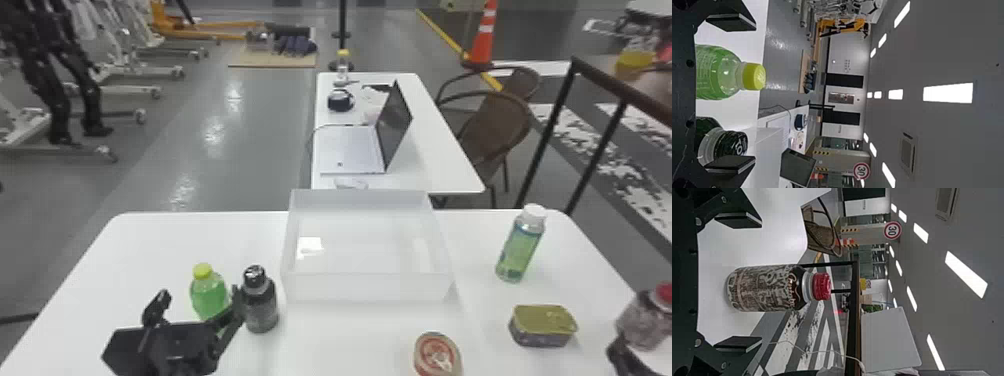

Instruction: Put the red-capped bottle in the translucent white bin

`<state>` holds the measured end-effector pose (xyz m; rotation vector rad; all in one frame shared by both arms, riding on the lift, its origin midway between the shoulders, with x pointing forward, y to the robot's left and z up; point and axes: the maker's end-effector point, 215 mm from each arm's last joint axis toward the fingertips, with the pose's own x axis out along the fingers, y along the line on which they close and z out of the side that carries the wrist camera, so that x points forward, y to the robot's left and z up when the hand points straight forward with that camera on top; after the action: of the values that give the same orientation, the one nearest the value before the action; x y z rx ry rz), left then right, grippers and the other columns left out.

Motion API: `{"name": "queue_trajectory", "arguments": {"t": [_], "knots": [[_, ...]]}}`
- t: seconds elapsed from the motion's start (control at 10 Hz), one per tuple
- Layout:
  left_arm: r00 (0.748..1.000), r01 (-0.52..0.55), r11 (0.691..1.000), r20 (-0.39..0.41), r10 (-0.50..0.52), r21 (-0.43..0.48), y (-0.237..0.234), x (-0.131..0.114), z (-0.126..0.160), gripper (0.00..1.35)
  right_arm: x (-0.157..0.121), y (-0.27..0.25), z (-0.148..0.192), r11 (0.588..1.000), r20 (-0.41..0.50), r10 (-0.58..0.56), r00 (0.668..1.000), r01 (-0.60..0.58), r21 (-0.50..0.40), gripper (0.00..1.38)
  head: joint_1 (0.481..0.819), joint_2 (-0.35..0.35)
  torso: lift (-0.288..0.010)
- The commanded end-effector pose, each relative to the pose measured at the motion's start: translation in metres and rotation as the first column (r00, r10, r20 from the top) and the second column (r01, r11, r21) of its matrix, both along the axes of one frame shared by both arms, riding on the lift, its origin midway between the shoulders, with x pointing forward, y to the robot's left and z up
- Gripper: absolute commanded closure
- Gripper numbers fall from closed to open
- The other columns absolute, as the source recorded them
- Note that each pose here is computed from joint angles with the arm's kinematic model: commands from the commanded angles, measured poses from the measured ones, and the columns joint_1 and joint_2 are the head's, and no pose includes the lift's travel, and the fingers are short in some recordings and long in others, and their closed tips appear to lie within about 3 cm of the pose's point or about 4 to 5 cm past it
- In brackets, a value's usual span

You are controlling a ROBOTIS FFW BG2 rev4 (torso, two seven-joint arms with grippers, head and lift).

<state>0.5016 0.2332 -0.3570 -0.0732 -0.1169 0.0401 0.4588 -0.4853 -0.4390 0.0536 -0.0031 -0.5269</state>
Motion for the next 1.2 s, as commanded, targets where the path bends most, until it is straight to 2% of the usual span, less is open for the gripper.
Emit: {"name": "queue_trajectory", "arguments": {"t": [0.0,0.5,0.9,1.1], "knots": [[1.0,-0.002,1.0,0.004,0.002,-0.007,0.001,-0.001,0.0,0.12,0.012,-0.008,0.003,1.0,-0.011,0.002,1.0,-0.002,-0.012,0.24,0.549,0.0,-0.1],[1.0,-0.002,1.0,0.015,0.002,-0.012,0.002,-0.001,0.003,0.12,0.051,-0.02,0.001,0.999,-0.038,0.034,0.999,-0.035,-0.027,0.24,0.549,0.0,-0.1],[1.0,0.0,1.0,0.014,0.0,-0.024,0.002,-0.002,0.001,0.12,0.056,-0.018,-0.016,0.999,-0.065,0.032,0.997,-0.033,-0.009,0.23,0.549,0.0,-0.1],[1.0,0.001,1.0,0.014,-0.001,-0.023,0.002,-0.002,0.001,0.12,0.049,-0.02,-0.014,1.0,-0.042,0.007,0.999,-0.008,-0.002,0.22,0.549,0.0,-0.1]]}}
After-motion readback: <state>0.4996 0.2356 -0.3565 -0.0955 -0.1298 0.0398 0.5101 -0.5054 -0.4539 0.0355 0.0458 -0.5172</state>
